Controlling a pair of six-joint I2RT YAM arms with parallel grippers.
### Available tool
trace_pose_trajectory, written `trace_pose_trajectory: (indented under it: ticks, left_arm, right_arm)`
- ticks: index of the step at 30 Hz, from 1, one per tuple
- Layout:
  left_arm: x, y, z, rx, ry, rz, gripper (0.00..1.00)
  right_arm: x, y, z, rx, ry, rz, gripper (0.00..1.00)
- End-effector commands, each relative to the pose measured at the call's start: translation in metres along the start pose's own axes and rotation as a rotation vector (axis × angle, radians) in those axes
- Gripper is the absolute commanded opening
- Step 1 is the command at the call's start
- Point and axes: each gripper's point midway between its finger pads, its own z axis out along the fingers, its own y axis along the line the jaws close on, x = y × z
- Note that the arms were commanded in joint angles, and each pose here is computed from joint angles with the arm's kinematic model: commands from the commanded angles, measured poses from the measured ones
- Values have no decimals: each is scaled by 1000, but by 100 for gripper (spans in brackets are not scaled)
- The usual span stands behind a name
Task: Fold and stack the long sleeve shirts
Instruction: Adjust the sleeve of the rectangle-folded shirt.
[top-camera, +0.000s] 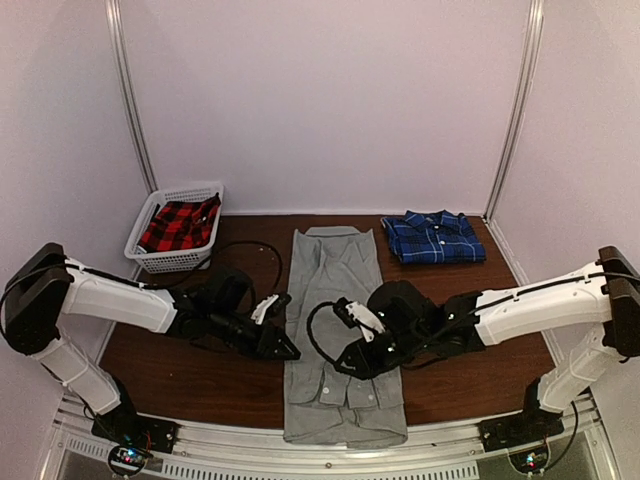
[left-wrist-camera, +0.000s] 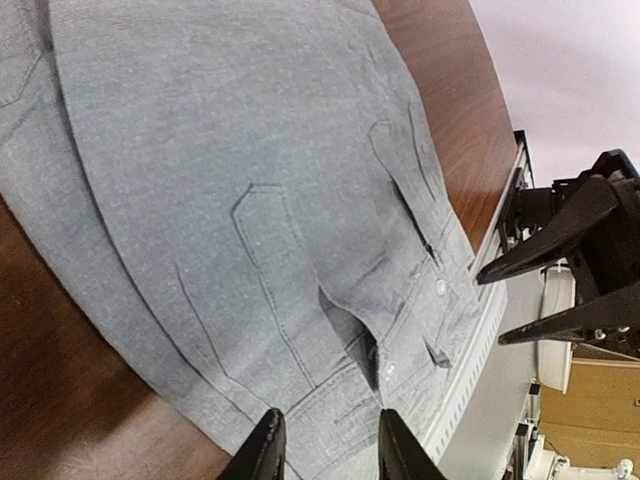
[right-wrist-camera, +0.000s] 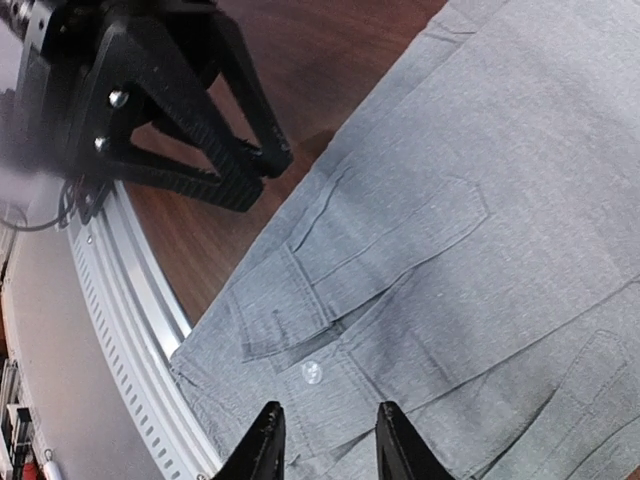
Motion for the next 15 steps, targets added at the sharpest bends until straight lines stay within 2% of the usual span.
trace_pose_trajectory:
  ticks: [1, 4, 8, 15]
  left_arm:
    - [-17, 13, 3, -81, -67, -30, 33]
    - [-27, 28, 0, -132, -113, -83, 33]
    - [-47, 29, -1, -111, -169, -88, 32]
    - [-133, 17, -1, -109, -292, -5, 32]
  right_arm:
    - [-35, -22, -9, 91, -125, 90, 30]
    - [-61, -38, -22, 104, -221, 141, 29]
    - [-108, -73, -40, 83, -340, 216, 26]
    - [-179, -108, -30, 9, -418, 223, 20]
